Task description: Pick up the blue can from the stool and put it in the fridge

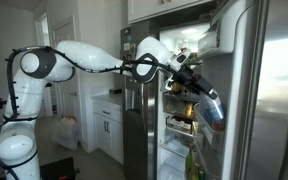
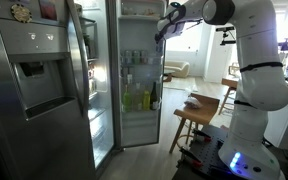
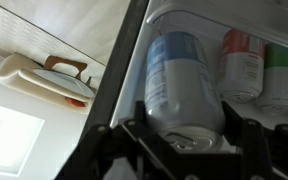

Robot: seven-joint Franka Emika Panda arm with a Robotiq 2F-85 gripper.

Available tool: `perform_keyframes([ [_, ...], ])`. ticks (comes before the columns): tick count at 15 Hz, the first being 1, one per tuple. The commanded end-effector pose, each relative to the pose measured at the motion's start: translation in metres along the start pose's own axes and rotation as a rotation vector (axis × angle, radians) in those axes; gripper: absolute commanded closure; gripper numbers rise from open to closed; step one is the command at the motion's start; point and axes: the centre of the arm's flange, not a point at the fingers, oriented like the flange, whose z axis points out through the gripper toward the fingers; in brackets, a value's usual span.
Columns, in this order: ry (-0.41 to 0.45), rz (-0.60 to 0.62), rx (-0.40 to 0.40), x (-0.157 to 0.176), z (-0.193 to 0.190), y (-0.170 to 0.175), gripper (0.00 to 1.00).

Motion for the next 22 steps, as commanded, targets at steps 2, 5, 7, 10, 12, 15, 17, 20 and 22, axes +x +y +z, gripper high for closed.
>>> perform_keyframes([
  [2, 0.072, -0.030, 0.076, 0.001, 0.016, 0.019, 0.53],
  [5, 0.089, -0.032, 0.112, -0.006, 0.024, 0.029, 0.53],
  [7, 0.099, -0.033, 0.149, -0.008, 0.026, 0.033, 0.53],
  [10, 0.110, -0.031, 0.194, -0.011, 0.033, 0.034, 0.53],
  [12, 0.110, -0.032, 0.210, -0.014, 0.038, 0.033, 0.53],
  [15, 0.099, -0.026, 0.226, -0.017, 0.051, 0.033, 0.53],
  [17, 0.088, -0.017, 0.232, -0.020, 0.062, 0.034, 0.53],
  [20, 0.058, 0.002, 0.243, -0.026, 0.082, 0.033, 0.53],
  [22, 0.033, 0.008, 0.252, -0.025, 0.097, 0.027, 0.53],
])
